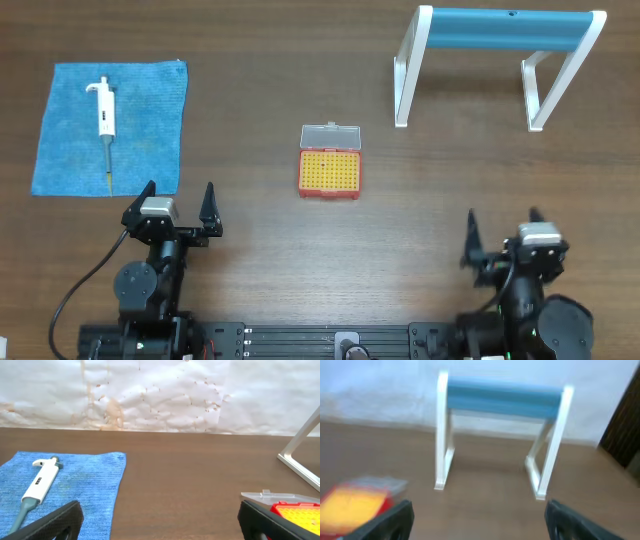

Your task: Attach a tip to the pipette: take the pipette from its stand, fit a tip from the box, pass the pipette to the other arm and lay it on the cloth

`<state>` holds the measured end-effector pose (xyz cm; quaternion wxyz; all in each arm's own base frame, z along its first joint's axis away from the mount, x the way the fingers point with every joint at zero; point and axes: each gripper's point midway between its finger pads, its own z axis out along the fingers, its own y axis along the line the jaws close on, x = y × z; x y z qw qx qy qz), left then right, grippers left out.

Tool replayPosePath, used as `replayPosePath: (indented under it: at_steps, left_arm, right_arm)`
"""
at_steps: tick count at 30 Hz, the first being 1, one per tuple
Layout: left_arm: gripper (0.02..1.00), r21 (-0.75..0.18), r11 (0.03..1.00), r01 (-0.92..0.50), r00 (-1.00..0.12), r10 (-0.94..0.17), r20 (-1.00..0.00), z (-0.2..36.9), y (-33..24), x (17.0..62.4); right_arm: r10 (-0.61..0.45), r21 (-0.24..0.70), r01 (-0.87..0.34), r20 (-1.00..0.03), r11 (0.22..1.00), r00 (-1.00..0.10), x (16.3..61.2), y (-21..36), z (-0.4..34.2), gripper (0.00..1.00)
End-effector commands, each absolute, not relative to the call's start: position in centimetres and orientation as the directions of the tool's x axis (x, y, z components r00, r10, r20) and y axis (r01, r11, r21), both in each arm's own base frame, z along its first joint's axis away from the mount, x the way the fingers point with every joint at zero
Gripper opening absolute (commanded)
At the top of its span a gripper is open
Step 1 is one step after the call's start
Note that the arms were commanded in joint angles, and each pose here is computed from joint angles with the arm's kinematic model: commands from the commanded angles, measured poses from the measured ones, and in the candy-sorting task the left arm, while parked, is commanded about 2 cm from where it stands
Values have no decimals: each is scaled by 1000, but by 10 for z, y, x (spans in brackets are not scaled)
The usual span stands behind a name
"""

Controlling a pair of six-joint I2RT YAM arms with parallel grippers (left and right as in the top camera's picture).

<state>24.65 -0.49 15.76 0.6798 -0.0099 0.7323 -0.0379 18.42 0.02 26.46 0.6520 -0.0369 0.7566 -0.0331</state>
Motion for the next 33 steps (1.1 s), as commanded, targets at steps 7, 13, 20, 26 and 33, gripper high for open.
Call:
replayPosePath:
  at_steps: [7,13,20,26,33]
  left_arm:
    - [996,-53,997,54,-75,-49,-996,157,-8,246]
    - [996,-53,997,54,-75,-49,-996,157,-8,246]
    - [996,-53,997,54,-75,-49,-996,157,-8,246]
    - [996,-53,997,54,-75,-49,-996,157,-8,246]
    - [996,-53,997,54,-75,-49,-996,157,-8,246]
  right_arm:
    - [-121,-122,-9,-991,992,60,243,-1,201,847]
    - [-118,-115,-133,-993,984,-10,245,21,168,847]
    - [-117,-111,-132,-992,985,-37,245,20,162,847]
    - [-117,-111,-131,-992,985,-37,245,20,162,847]
    - [-117,-111,-131,-992,985,-37,245,20,162,847]
